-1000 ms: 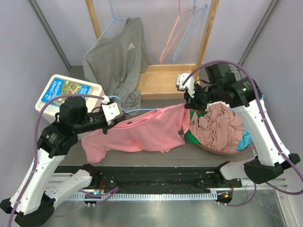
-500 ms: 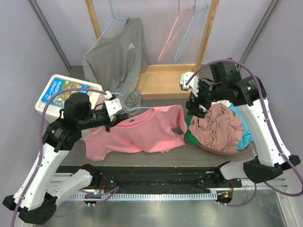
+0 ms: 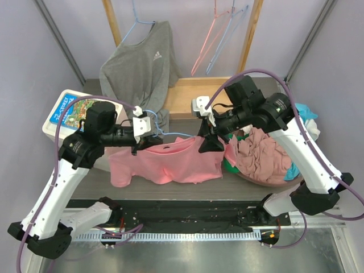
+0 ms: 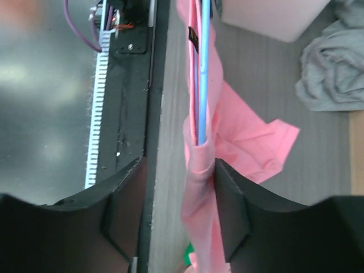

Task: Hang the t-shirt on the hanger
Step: Place the T-shirt on the hanger, then place the hanger at the clothesline.

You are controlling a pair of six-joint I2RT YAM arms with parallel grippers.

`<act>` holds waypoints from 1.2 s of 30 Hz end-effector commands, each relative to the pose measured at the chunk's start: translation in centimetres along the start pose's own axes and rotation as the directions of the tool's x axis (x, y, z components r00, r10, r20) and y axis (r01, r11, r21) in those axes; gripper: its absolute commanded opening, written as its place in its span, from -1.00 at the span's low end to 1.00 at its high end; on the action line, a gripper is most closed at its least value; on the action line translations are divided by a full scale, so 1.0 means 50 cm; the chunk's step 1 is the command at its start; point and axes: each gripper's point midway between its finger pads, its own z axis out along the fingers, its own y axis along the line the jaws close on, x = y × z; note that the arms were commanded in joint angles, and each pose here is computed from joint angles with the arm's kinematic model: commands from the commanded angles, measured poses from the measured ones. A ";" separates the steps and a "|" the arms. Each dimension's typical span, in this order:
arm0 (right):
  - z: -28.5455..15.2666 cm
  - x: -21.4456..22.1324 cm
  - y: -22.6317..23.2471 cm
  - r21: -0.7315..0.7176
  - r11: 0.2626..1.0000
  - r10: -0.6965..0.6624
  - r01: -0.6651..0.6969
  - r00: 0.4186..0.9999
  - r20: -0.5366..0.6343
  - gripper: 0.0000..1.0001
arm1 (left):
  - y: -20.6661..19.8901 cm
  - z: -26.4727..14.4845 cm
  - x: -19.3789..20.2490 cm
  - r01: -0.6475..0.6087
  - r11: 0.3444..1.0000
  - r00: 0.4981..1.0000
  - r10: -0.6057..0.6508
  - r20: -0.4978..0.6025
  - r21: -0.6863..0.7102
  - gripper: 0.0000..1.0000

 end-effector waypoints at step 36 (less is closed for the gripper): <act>-0.136 -0.213 -0.297 0.426 0.479 0.396 -0.768 0.621 0.676 -0.99 | 0.126 -0.195 -0.071 0.176 0.747 0.982 -0.093 0.162 -0.641 1.00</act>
